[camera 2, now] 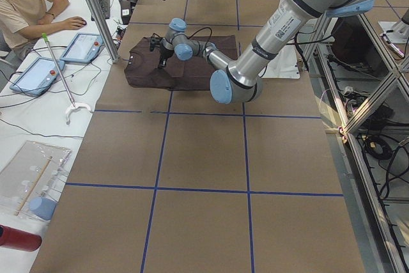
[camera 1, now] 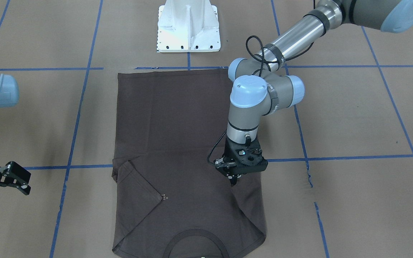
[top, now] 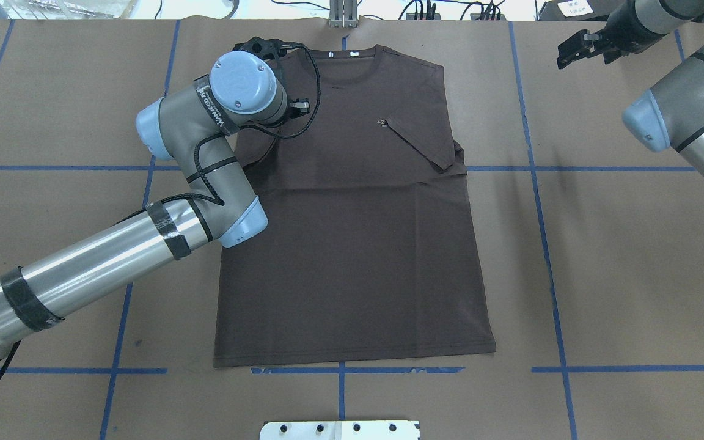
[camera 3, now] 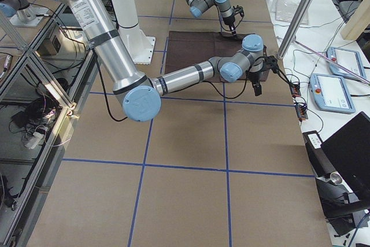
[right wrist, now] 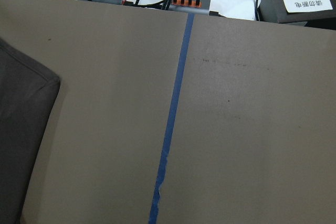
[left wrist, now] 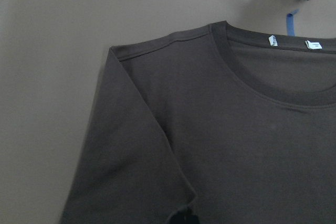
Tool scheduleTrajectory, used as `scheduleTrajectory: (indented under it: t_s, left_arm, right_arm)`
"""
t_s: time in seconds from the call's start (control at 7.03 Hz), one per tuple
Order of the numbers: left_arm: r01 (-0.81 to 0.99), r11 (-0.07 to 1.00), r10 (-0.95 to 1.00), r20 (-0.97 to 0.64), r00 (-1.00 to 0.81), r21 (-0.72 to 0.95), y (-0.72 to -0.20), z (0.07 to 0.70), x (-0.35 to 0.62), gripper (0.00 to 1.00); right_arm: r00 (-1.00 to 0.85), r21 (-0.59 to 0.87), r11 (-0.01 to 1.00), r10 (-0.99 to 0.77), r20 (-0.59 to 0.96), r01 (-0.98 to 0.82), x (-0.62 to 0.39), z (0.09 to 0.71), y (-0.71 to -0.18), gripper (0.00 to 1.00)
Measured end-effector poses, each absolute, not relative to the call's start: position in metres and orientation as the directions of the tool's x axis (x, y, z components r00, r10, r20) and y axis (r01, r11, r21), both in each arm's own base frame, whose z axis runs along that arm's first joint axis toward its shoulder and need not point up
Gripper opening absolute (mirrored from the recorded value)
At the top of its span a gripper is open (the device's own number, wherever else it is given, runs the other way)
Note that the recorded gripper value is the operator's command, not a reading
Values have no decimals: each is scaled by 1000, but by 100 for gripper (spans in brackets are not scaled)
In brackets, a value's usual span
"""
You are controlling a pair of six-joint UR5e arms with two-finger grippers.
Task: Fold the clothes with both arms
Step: 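Grasp the sleeve with the left gripper and fold it inward onto the shirt, then move both grippers down to the hem corners nearest the robot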
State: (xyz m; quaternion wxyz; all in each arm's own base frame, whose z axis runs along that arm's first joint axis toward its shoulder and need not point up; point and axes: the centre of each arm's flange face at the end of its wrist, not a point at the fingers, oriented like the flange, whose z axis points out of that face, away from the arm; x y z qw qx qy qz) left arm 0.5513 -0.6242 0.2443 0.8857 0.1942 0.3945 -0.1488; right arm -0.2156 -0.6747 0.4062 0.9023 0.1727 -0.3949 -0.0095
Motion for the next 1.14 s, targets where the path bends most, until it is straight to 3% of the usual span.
scheduleTrajectory:
  t_s: [0.57,0.85,1.14]
  left_arm:
    - [295,879,106,-757,645,374,-590,243,515,100]
    - [263,882,179,-795,580,390,-540,245,473,100]
    - [233,915,170,-839,517,329,-465,262,467,100]
  right_arm:
    - [635,251,945,-62,770,-211,-248,367,-645,100]
    - [574,188,936,17,818,-297,-313,327,-554,100]
    - [542,140,928,76,837,-345,-361,323,-422,100]
